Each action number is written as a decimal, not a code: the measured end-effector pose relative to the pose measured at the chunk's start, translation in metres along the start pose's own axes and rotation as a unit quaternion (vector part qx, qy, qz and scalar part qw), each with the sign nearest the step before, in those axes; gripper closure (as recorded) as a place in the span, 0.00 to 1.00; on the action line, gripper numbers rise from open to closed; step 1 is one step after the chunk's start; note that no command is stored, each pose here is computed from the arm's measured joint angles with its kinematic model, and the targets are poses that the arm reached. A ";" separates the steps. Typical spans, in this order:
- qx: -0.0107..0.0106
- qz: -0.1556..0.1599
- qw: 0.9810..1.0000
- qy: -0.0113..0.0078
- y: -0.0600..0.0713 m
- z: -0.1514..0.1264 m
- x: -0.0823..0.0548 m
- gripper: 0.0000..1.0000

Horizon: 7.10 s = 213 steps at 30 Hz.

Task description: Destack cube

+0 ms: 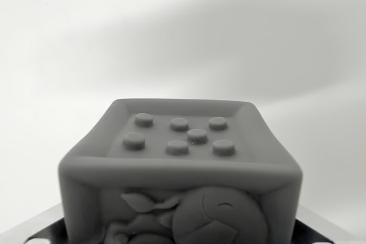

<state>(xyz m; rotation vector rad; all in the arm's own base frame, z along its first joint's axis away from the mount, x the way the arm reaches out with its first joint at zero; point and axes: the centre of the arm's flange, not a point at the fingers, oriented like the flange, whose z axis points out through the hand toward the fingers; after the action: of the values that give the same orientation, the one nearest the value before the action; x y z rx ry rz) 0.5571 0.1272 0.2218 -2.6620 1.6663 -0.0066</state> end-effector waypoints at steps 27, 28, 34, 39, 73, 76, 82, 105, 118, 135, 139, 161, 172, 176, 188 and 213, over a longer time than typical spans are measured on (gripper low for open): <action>0.000 0.089 0.996 0.000 -0.041 0.007 -0.032 1.00; 0.000 0.091 0.996 0.000 -0.041 0.007 -0.033 1.00; 0.000 0.111 0.994 0.000 -0.051 0.008 -0.040 1.00; 0.000 0.127 0.992 0.000 -0.058 0.009 -0.046 1.00; -0.003 0.210 0.978 0.001 -0.096 0.037 -0.076 1.00; -0.004 0.211 0.978 0.001 -0.095 0.046 -0.076 1.00; -0.003 0.211 0.978 0.001 -0.096 0.063 -0.076 1.00; -0.004 0.211 0.977 0.001 -0.095 0.103 -0.077 1.00; -0.003 0.211 0.977 0.001 -0.096 0.104 -0.077 0.00; -0.003 0.211 0.977 0.001 -0.096 0.106 -0.077 0.00; -0.003 0.211 0.977 0.001 -0.096 0.106 -0.077 0.00; -0.001 0.212 0.977 0.000 -0.097 0.086 -0.077 0.00; -0.001 0.212 0.977 -0.001 -0.097 0.053 -0.076 0.00; 0.000 0.212 0.977 -0.001 -0.098 0.039 -0.076 0.00; 0.000 0.212 0.977 -0.002 -0.097 -0.010 -0.076 0.00; 0.000 0.212 0.977 -0.003 -0.097 -0.114 -0.076 0.00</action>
<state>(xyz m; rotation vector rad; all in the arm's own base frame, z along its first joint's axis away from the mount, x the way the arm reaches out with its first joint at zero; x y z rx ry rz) 0.6109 0.2380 0.3363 -2.2447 2.1896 0.0027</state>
